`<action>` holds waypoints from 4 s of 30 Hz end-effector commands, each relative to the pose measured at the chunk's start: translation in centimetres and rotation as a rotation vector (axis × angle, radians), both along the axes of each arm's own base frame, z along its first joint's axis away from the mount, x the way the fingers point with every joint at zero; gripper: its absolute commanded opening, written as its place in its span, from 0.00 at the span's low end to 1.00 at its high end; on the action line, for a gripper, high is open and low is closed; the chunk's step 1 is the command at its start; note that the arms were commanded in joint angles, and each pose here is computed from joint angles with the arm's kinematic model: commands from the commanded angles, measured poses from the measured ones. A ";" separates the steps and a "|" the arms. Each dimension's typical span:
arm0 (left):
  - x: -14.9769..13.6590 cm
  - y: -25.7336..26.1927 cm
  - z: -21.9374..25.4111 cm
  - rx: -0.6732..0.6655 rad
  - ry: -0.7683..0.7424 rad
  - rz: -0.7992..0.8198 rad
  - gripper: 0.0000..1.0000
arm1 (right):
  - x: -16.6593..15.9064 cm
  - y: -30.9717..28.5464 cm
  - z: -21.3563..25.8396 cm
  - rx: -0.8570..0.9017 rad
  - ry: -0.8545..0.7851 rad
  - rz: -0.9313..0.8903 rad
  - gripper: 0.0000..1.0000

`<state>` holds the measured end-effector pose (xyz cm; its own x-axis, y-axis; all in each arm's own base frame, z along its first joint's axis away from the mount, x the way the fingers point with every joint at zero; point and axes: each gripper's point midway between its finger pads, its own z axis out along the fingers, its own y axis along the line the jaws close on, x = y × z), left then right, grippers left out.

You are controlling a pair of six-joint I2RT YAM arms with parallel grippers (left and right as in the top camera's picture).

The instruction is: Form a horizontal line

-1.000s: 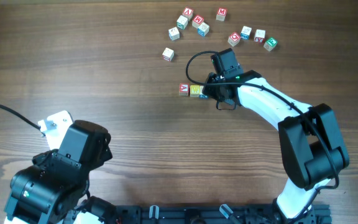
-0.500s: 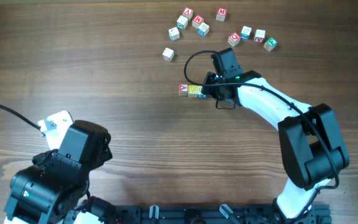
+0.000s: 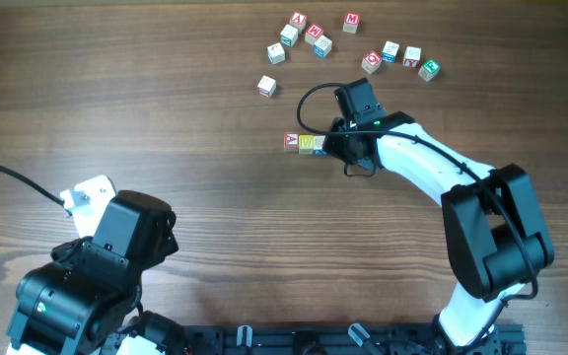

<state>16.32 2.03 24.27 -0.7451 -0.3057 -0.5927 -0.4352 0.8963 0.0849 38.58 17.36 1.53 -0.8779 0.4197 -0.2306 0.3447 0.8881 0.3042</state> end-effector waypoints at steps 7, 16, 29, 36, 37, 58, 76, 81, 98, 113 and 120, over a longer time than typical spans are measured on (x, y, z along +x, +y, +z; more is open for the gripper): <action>0.0 0.1 0.0 -0.008 -0.007 0.016 1.00 | -2.1 -1.4 3.0 -0.078 0.007 0.104 0.04; 0.0 0.1 0.0 -0.008 -0.007 0.016 1.00 | -3.6 1.3 0.8 -0.021 0.071 0.189 0.04; 0.0 0.1 0.0 -0.008 -0.007 0.016 1.00 | -4.6 4.1 -0.9 -0.103 0.047 0.221 0.04; 0.0 0.1 0.0 -0.008 -0.007 0.016 1.00 | -3.9 3.3 -1.6 -0.100 0.052 0.193 0.04; 0.0 0.1 0.0 -0.008 -0.007 0.016 1.00 | -3.5 3.5 -1.6 -0.096 0.037 0.191 0.04; 0.0 0.1 0.0 -0.008 -0.007 0.016 1.00 | -2.3 3.7 -1.5 -0.092 -0.012 0.179 0.04; 0.0 0.1 0.0 -0.008 -0.007 0.016 1.00 | -1.8 3.8 -1.3 -0.093 -0.034 0.175 0.05; 0.0 0.1 0.0 -0.008 -0.007 0.016 1.00 | -1.7 3.7 -1.3 -0.101 -0.041 0.171 0.04; 0.0 0.1 0.0 -0.008 -0.007 0.016 1.00 | -2.0 3.9 -1.4 -0.086 -0.024 0.179 0.04; 0.0 0.1 0.0 -0.008 -0.007 0.016 1.00 | 0.8 8.1 10.2 0.079 -0.365 0.301 0.05; 0.0 0.1 0.0 -0.008 -0.007 0.016 1.00 | 5.3 9.9 7.8 0.024 -0.411 0.389 0.05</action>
<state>16.32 2.03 24.27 -0.7451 -0.3057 -0.5927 -0.4352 0.8963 0.0849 41.97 26.26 10.38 -0.8089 0.1527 -0.5677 -0.1088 0.9101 0.3999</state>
